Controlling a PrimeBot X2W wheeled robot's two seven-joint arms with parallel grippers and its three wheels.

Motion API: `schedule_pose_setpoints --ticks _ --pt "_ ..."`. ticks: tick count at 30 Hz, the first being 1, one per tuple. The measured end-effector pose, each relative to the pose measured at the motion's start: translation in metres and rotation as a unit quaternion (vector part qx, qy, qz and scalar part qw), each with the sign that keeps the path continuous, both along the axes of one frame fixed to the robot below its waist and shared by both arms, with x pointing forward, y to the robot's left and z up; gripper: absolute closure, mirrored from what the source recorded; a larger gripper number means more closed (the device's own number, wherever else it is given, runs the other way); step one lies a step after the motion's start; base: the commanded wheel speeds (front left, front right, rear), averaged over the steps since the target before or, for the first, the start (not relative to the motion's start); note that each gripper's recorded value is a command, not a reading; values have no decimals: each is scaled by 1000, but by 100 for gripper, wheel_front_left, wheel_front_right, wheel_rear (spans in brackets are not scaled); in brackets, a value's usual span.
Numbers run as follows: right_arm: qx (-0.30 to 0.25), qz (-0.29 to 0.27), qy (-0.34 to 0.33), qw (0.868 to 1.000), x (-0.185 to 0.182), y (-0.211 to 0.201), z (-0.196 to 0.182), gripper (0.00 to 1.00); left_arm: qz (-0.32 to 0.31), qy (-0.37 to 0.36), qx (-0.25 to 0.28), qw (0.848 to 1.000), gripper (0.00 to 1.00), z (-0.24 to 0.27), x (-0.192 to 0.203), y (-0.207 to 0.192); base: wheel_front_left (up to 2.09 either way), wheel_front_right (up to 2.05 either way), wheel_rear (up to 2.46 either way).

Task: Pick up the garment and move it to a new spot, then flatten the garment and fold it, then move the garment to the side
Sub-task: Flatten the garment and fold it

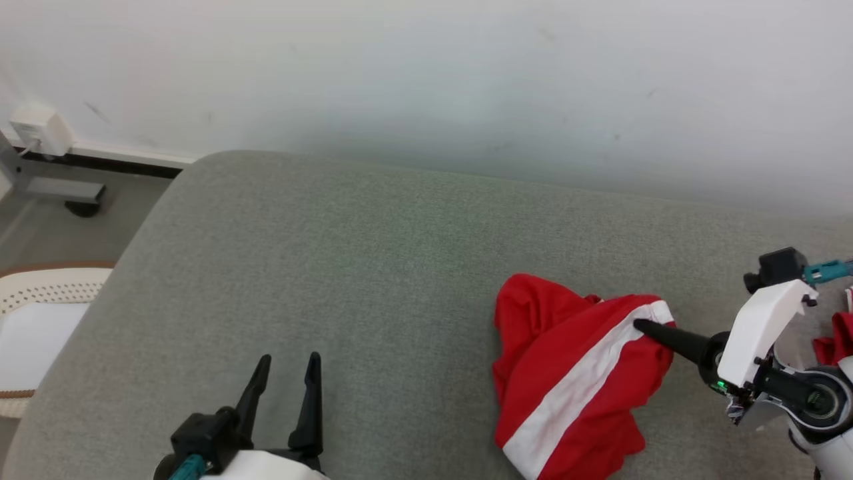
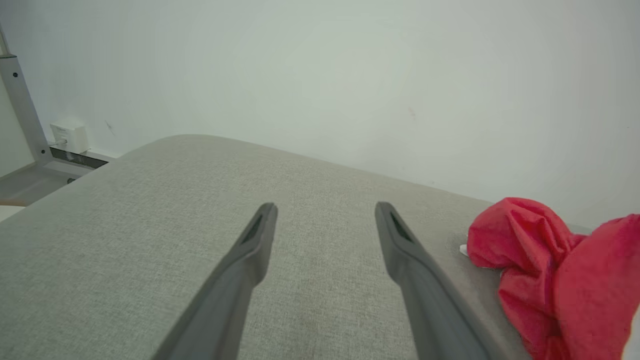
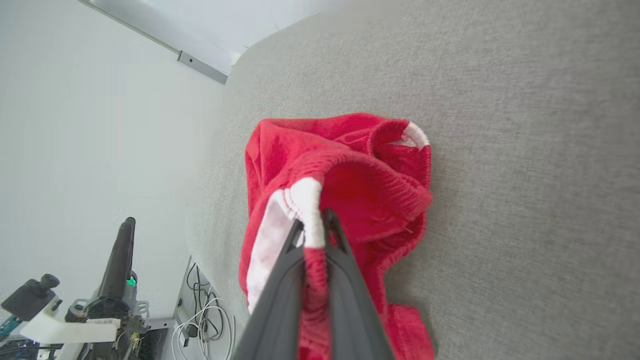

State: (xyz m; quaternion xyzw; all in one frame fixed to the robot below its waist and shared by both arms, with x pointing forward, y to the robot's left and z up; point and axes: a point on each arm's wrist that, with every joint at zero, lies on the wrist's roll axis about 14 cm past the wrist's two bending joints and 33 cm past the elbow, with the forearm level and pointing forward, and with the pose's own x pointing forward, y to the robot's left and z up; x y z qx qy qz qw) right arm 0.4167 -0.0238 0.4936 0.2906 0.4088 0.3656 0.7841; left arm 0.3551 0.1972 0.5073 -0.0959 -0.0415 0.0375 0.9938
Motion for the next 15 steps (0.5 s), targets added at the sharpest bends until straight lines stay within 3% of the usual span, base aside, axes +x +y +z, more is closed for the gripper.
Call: schedule_pose_setpoints --ticks 8,11,15 --pt "-1 -122 -44 992 21 -78 13 100 -37 -2 0 999 0 1 14 -23 0 0 0" --pt "-17 -194 -48 980 29 -126 1 100 -51 6 1 999 0 -5 22 -31 0 0 0" --pt "-48 -218 -8 975 19 -151 -36 100 -65 16 1 998 0 -13 34 -40 0 0 0"
